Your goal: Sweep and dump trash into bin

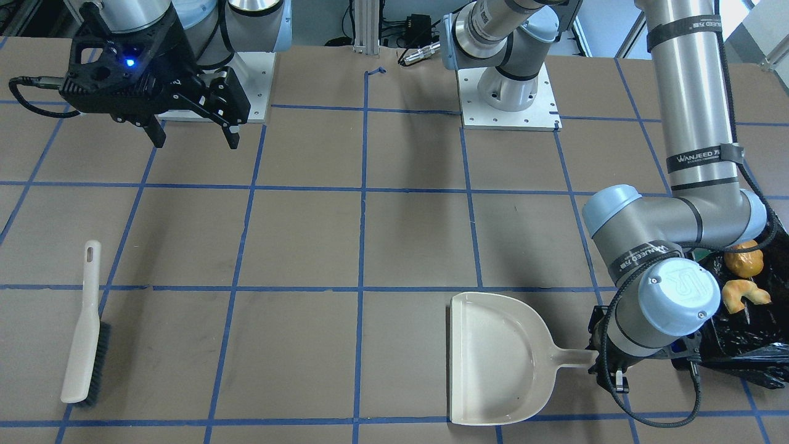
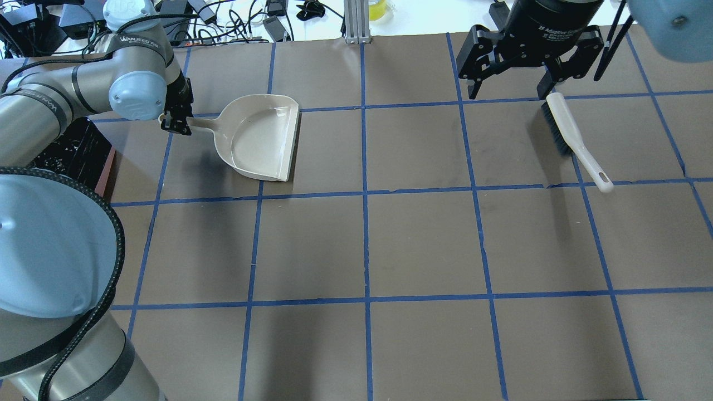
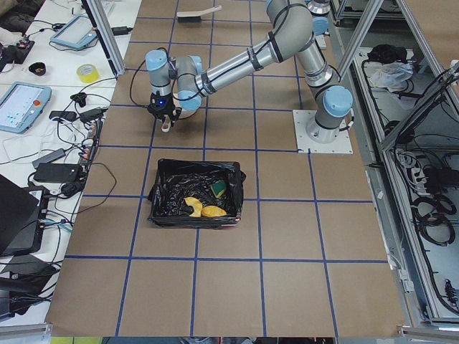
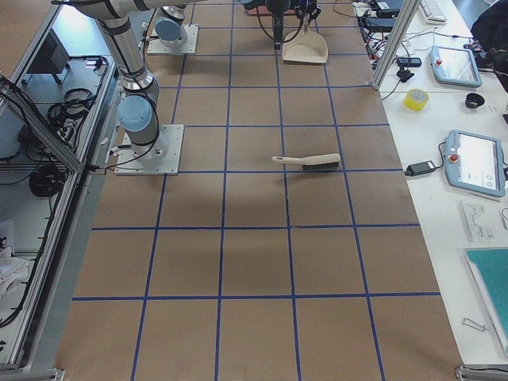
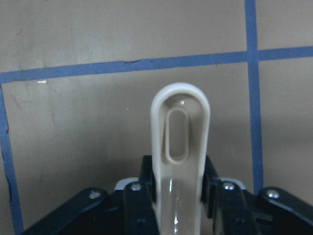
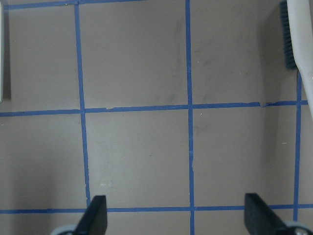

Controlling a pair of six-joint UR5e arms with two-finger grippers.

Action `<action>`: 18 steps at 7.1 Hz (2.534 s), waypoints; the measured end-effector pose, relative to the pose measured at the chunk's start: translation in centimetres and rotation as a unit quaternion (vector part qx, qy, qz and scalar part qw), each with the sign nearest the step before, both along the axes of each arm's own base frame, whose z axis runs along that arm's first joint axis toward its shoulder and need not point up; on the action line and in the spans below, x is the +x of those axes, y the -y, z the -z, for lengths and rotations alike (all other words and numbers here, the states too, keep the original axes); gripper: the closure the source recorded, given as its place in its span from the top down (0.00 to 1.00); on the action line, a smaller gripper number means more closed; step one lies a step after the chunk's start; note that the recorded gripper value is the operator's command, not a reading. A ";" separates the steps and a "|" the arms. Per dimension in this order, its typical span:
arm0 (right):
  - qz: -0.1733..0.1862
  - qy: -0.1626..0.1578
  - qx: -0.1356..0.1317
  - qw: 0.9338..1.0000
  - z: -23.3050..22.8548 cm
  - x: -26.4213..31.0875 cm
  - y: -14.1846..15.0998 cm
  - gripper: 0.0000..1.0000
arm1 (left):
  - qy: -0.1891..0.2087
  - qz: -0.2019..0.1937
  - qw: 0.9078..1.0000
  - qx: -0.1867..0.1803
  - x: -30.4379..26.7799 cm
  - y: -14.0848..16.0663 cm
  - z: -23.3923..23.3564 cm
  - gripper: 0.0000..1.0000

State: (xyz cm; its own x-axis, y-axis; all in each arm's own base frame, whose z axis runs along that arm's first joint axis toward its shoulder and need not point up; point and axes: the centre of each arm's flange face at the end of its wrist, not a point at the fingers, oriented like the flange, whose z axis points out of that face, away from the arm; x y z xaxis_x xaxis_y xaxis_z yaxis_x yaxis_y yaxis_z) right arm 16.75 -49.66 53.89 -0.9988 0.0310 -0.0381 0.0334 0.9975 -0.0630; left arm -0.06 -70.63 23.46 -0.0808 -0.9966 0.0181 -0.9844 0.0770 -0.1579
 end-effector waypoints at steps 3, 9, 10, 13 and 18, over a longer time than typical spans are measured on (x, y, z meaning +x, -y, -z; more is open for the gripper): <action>0.000 0.000 -0.001 1.000 -0.1 0.0 0.0 1.00 | -0.001 0.002 1.000 0.003 -0.1 -0.4 -0.2 0.56; 0.002 -0.002 -0.005 1.000 -0.4 -0.2 0.0 1.00 | 0.041 0.024 0.999 -0.001 -0.6 -1.6 -2.9 0.68; 0.004 -0.001 -0.008 1.000 -0.6 -0.4 0.1 1.00 | 0.046 0.079 0.996 -0.007 -2.2 -1.9 -4.9 0.78; 0.008 0.000 -0.015 1.000 -0.9 -0.5 0.3 1.00 | 0.078 0.356 0.931 -0.033 -5.9 -3.7 -15.0 0.98; 0.009 0.001 -0.013 1.000 -0.7 -0.5 0.2 1.00 | -0.062 0.571 0.816 -0.073 -10.3 -10.9 -21.5 1.00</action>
State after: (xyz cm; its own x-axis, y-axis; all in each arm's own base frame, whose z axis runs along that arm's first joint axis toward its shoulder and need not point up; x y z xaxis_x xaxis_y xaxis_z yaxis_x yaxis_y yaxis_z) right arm 16.22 -49.88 54.62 -0.9980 0.0489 -0.0407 0.0524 0.9946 -0.0892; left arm -10.36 -59.73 44.92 -0.9429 -0.2600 0.2083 -0.2939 0.9436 -0.1526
